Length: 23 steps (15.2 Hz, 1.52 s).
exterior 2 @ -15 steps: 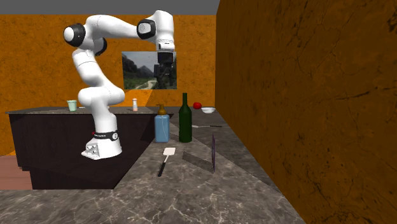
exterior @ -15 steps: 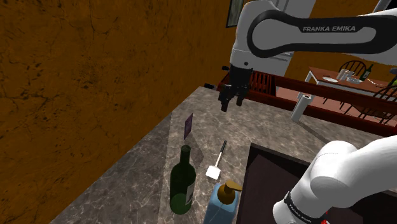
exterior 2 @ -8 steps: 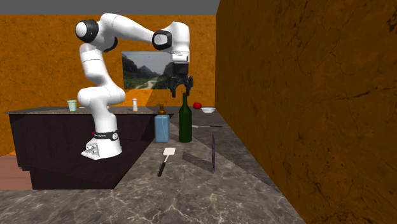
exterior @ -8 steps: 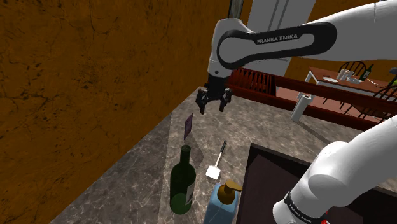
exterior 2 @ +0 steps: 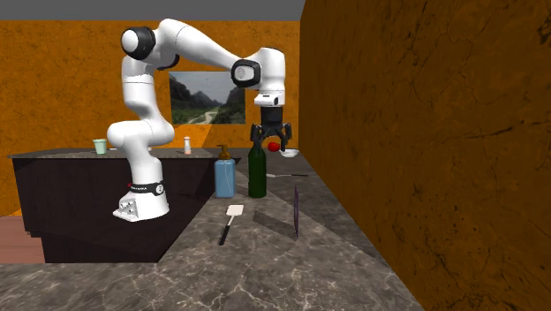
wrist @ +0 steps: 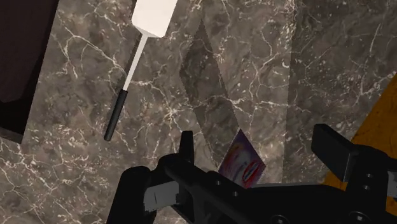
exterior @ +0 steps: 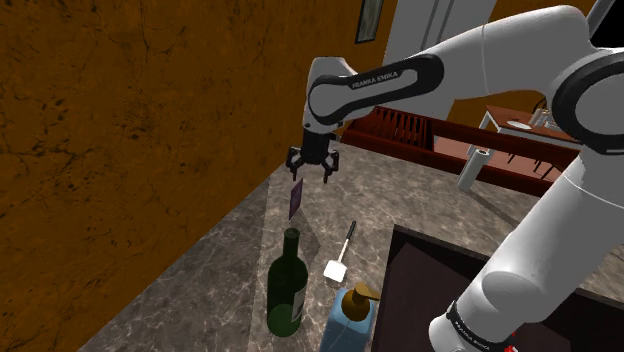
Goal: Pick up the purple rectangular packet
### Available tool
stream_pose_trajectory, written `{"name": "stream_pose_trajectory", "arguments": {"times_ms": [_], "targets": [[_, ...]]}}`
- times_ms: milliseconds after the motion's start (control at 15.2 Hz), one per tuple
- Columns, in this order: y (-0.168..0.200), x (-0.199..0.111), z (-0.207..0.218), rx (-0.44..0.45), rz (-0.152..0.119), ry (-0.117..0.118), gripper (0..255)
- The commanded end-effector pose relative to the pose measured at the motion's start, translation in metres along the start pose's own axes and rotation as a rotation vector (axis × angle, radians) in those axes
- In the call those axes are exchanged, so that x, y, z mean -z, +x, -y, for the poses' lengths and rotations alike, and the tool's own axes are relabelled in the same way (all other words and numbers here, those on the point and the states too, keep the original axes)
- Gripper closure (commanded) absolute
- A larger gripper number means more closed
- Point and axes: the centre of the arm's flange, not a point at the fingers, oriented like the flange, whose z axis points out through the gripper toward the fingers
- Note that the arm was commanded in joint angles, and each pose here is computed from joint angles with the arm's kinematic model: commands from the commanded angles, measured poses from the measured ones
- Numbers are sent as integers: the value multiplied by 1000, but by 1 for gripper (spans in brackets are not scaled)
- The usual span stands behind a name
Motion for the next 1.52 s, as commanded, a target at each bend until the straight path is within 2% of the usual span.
{"name": "stream_pose_trajectory", "arguments": {"times_ms": [0, 660, 1254, 1320, 1452], "targets": [[22, -13, 9, -88, 3, 5, 0], [127, -83, 23, -488, 18, 25, 0], [130, -122, 21, -488, 18, 25, 0], [131, -123, 21, -488, 18, 25, 255], [131, -122, 21, -488, 18, 25, 255]]}}
